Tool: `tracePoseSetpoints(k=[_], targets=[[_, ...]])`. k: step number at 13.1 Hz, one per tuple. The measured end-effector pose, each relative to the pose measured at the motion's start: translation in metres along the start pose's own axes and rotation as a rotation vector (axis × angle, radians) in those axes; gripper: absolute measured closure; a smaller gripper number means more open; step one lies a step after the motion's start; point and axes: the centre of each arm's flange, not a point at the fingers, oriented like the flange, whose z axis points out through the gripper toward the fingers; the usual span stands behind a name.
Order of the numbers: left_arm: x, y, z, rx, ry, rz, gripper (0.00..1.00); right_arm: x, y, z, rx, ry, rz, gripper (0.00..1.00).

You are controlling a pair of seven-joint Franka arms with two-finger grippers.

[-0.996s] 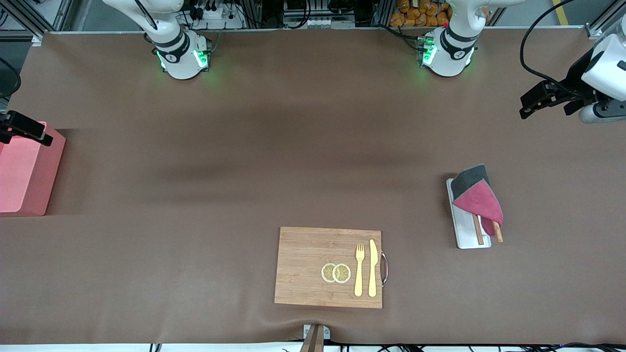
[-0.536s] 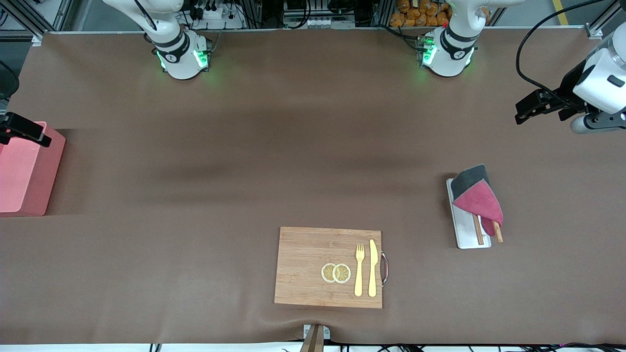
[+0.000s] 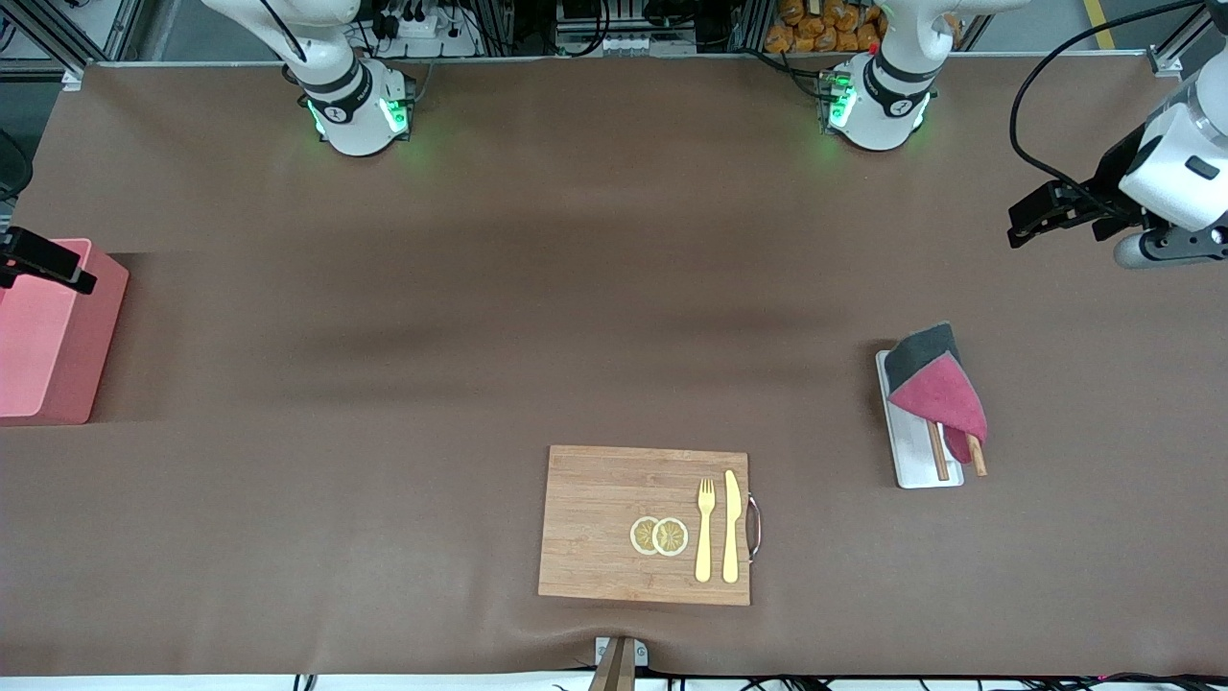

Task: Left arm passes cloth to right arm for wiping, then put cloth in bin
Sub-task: 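Move the left gripper down over the pink cloth on the white tray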

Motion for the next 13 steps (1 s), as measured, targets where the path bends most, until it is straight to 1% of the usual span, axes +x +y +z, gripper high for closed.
tracePoseSetpoints(k=[3,6,8,11,13], targets=[[0.001,-0.001,0.0,0.0,0.0,-0.001,0.0,0.0,0.001,0.0,0.0,0.0,0.002,0.0],[0.013,-0.004,0.019,0.003,-0.031,-0.01,0.0,0.0,0.002,0.001,0.0,-0.001,0.003,0.0],[0.03,-0.006,0.042,0.004,-0.052,-0.018,0.0,0.001,0.002,0.002,0.001,-0.005,0.004,0.0],[0.057,-0.012,0.084,-0.002,-0.039,-0.034,0.0,0.002,0.003,0.007,0.001,-0.016,0.005,0.0],[0.077,-0.02,0.118,-0.009,-0.02,-0.052,0.0,0.003,0.003,0.015,0.002,-0.033,0.006,0.0]])
